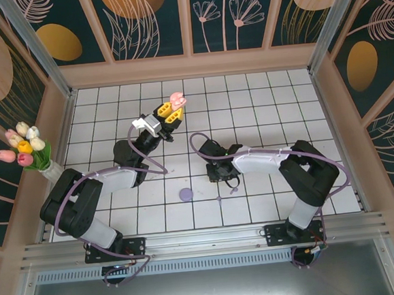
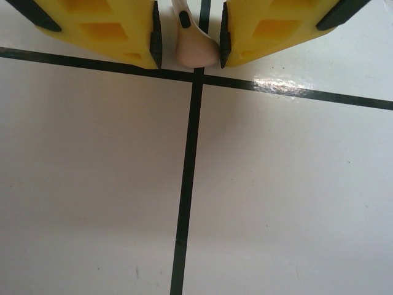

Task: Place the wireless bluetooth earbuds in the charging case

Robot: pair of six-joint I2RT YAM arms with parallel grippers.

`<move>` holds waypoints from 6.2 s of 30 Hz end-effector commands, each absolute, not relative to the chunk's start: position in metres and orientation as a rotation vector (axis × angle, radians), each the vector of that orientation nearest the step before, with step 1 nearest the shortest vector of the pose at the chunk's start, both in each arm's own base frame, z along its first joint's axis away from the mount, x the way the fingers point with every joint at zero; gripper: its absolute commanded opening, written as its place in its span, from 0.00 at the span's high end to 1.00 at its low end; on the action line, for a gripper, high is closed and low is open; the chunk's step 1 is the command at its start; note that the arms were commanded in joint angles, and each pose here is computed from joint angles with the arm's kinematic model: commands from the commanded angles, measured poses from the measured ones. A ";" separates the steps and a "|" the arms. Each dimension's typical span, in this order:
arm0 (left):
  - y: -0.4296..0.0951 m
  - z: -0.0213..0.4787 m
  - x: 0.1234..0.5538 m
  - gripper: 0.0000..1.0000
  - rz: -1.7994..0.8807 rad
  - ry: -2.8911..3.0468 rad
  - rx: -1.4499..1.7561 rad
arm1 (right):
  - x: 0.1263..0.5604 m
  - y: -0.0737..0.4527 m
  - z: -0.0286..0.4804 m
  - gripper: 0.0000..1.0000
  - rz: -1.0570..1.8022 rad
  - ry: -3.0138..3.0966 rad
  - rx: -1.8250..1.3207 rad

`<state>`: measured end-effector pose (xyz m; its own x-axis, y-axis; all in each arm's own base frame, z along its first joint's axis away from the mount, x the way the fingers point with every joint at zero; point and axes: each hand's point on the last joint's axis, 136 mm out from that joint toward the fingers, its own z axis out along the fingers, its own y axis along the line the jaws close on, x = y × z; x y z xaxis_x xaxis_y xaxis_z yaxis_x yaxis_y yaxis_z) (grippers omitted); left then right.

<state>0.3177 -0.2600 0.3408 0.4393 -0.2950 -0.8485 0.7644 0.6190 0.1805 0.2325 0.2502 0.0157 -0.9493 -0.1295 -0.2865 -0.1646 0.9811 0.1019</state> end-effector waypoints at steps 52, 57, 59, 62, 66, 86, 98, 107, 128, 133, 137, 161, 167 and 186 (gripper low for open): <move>-0.271 0.386 0.288 1.00 -0.787 0.649 0.699 | 0.328 0.238 0.406 0.83 0.654 1.733 -0.141; -0.277 0.386 0.291 1.00 -0.817 0.653 0.717 | 0.331 0.256 0.442 0.83 0.733 1.614 -0.214; -0.278 0.385 0.293 1.00 -0.824 0.654 0.717 | 0.331 0.265 0.448 0.83 0.761 1.585 -0.249; -0.280 0.385 0.296 1.00 -0.834 0.658 0.715 | 0.332 0.274 0.452 0.83 0.790 1.557 -0.281; -0.281 0.385 0.298 1.00 -0.843 0.660 0.709 | 0.330 0.287 0.453 0.83 0.840 1.539 -0.335; -0.282 0.388 0.301 1.00 -0.845 0.655 0.700 | 0.317 0.317 0.431 0.84 0.960 1.543 -0.495; -0.281 0.388 0.301 1.00 -0.842 0.660 0.698 | 0.314 0.326 0.417 0.84 0.984 1.577 -0.528; -0.281 0.387 0.303 1.00 -0.832 0.663 0.696 | 0.312 0.329 0.409 0.84 0.988 1.599 -0.543; -0.281 0.384 0.305 1.00 -0.832 0.674 0.693 | 0.302 0.330 0.405 0.85 1.003 1.606 -0.571; -0.281 0.385 0.305 1.00 -0.832 0.672 0.692 | 0.301 0.328 0.405 0.85 0.995 1.607 -0.570; -0.281 0.385 0.305 1.00 -0.832 0.672 0.691 | 0.300 0.328 0.402 0.85 0.994 1.614 -0.570; -0.281 0.384 0.306 1.00 -0.833 0.678 0.691 | 0.298 0.330 0.387 0.86 0.983 1.664 -0.603; -0.281 0.384 0.305 1.00 -0.834 0.679 0.691 | 0.303 0.332 0.379 0.86 0.951 1.686 -0.604; -0.281 0.383 0.304 1.00 -0.842 0.681 0.693 | 0.309 0.327 0.404 0.89 0.952 1.622 -0.547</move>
<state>0.3222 -0.2894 0.3548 0.3984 -0.3591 -0.8440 0.8561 0.4760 0.2016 0.3045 0.3254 0.3916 -0.2961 0.1048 -0.9494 -0.7702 0.5617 0.3022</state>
